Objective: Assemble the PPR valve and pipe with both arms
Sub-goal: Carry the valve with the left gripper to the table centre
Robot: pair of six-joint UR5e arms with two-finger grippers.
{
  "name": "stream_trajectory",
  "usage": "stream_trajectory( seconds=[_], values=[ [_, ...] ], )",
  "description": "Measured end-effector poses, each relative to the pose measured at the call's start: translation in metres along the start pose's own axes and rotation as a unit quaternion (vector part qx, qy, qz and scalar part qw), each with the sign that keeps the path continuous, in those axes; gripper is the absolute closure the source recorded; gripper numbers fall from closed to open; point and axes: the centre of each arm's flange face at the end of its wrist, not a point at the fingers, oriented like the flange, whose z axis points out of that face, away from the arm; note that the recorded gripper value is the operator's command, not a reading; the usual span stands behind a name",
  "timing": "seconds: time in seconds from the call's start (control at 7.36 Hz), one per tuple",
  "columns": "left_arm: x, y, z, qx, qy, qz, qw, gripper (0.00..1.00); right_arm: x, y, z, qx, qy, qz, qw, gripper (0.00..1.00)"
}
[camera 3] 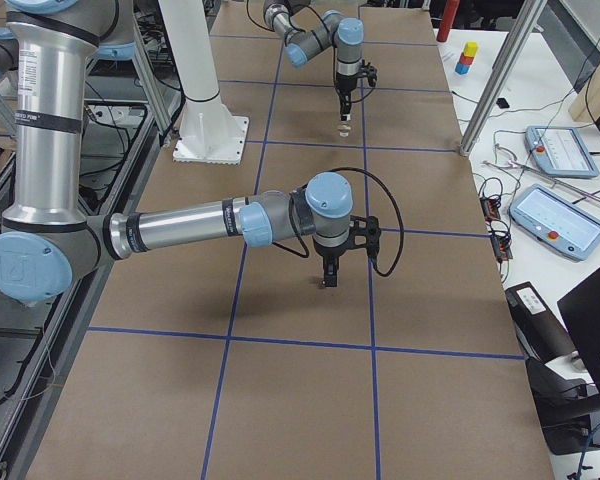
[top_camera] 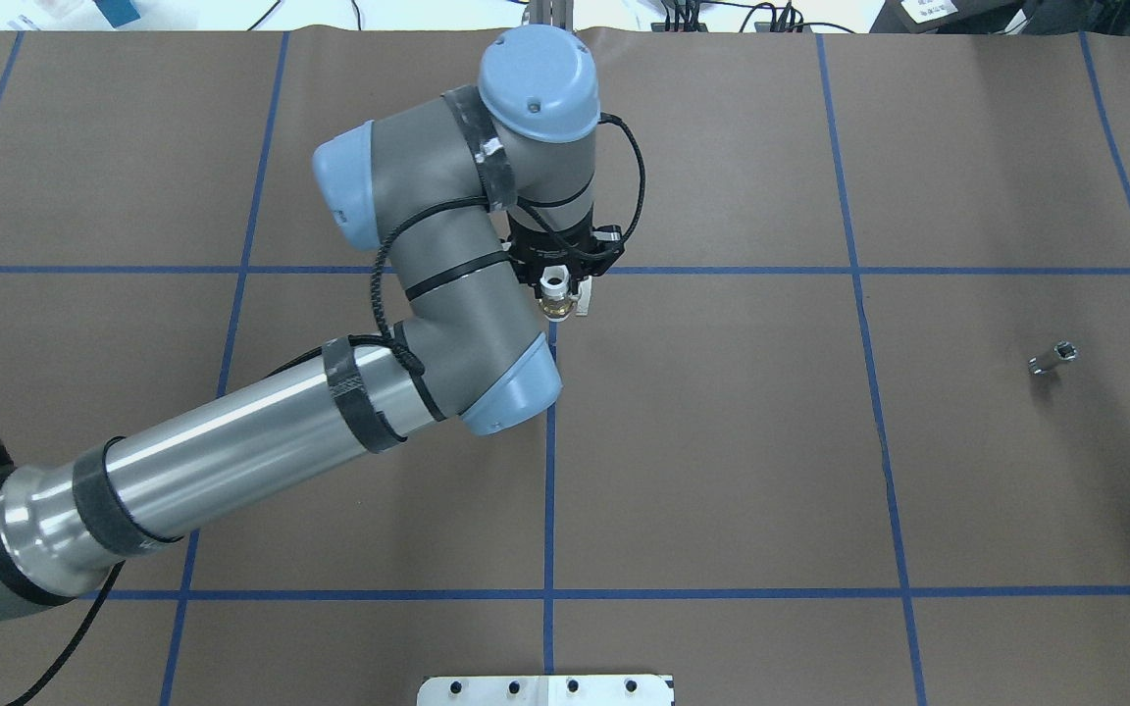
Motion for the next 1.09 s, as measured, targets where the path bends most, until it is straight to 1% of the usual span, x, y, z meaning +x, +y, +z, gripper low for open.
stream_trajectory(
  seconds=[0.27, 0.82, 1.09],
  values=[
    [0.014, 0.0, 0.011, 0.011, -0.01, 0.002, 0.9999, 1.0, 0.0, 0.0, 0.0, 0.002, 0.0, -0.002, 1.0, 0.0],
    [0.004, -0.002, 0.026, 0.01, -0.022, -0.002, 0.9997, 1.0, 0.0, 0.001, 0.0, 0.002, 0.0, -0.002, 1.0, 0.0],
    [0.002, -0.001, 0.028, 0.011, -0.019, -0.008, 0.9997, 1.0, -0.001, 0.001, -0.001, 0.005, -0.002, 0.003, 1.0, 0.0]
  ],
)
